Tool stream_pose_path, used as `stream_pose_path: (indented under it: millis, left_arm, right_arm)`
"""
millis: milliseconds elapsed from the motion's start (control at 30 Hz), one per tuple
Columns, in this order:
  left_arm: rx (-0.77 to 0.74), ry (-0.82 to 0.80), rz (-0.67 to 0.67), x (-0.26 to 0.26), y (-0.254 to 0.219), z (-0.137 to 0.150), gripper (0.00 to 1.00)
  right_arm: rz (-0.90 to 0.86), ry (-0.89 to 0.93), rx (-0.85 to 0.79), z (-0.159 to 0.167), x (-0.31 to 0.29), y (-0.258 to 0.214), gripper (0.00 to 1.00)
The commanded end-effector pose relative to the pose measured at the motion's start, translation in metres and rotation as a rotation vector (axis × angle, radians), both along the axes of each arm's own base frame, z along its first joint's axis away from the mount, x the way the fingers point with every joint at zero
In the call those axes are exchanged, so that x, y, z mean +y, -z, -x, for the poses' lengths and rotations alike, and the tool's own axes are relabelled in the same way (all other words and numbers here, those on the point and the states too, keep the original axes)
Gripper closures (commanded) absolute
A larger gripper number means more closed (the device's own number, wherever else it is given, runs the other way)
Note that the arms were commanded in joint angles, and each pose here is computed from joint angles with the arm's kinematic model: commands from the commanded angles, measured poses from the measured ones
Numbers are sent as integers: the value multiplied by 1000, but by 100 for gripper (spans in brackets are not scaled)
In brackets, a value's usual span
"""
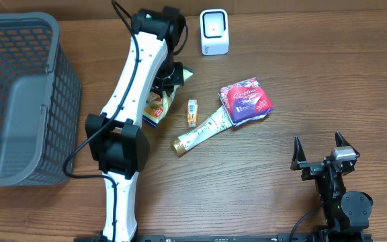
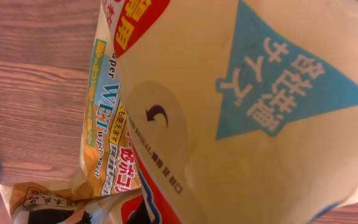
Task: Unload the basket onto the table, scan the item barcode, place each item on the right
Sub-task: 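Carry the yellow snack bag to table center, release, withdraw left gripper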
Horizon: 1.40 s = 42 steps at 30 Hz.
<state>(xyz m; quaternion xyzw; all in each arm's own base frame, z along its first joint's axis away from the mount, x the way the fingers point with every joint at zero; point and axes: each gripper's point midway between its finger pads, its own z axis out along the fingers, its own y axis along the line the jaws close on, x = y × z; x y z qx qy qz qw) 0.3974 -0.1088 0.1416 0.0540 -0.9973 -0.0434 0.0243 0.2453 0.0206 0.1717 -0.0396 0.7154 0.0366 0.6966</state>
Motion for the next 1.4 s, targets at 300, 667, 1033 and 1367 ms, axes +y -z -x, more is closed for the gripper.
stream_pose_path:
  millis: [300,667,1033,1367]
  left_arm:
    - [160,14,-47,3,50,29,96]
    - [168,83,34,-6,43,29,24]
    - [-296,70,225,-1,-117,-1,19]
    - [-593,-109,175,87,-216,36,0]
  right_arm:
    - [1,1,-5,0,0,1,0]
    - [1,1,-5,0,0,1,0]
    - [1,2,-5,0,0,1,0]
    - [1,2,-5,0,0,1,0]
